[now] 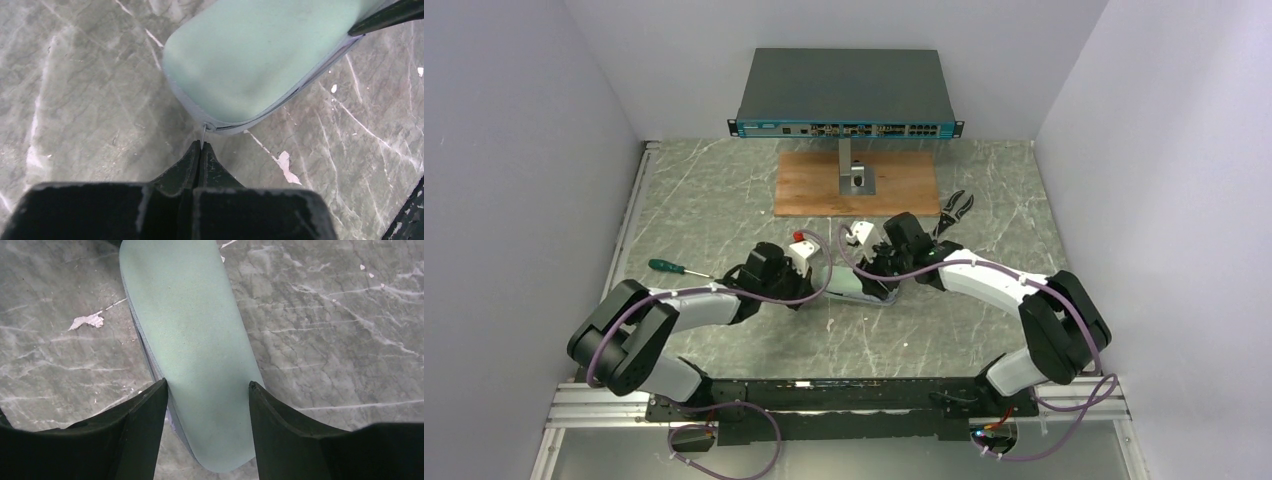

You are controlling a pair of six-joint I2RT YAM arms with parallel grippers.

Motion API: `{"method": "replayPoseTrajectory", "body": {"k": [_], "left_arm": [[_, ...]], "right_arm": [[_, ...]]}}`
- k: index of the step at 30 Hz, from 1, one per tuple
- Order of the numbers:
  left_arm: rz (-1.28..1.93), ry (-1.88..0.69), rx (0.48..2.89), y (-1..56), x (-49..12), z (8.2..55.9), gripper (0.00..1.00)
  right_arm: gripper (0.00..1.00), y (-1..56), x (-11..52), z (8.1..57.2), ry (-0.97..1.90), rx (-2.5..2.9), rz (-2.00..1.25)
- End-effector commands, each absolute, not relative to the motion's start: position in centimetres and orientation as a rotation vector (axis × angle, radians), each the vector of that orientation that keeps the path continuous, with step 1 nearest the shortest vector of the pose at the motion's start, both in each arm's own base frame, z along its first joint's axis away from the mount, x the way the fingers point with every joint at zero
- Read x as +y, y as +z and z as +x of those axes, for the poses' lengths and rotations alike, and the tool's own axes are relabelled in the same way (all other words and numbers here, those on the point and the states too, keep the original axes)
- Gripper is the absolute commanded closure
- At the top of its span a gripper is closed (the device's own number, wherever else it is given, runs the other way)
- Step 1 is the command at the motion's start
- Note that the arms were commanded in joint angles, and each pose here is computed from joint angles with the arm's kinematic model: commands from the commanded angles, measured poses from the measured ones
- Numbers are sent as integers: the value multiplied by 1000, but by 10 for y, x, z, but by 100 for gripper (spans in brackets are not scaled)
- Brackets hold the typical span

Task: Open the umbrella

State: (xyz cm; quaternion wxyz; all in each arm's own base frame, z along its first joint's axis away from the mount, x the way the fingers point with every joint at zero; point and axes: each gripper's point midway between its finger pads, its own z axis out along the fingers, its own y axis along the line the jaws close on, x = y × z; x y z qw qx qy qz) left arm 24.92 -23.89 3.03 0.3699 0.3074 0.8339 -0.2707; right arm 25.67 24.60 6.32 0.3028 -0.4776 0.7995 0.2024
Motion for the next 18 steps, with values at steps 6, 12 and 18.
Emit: {"method": "replayPoseTrajectory", "body": {"k": [6,12,18], "left_arm": [[828,-645,2032,54,-236,283,100],[921,-643,1981,54,-249,301,100],[894,-597,2019,51,-244,317,100]], "right_arm": [[55,26,220,208,484,2050,-1593],[61,24,224,197,455,1800,-1821],[61,21,224,213,327,1573,-1977]]}}
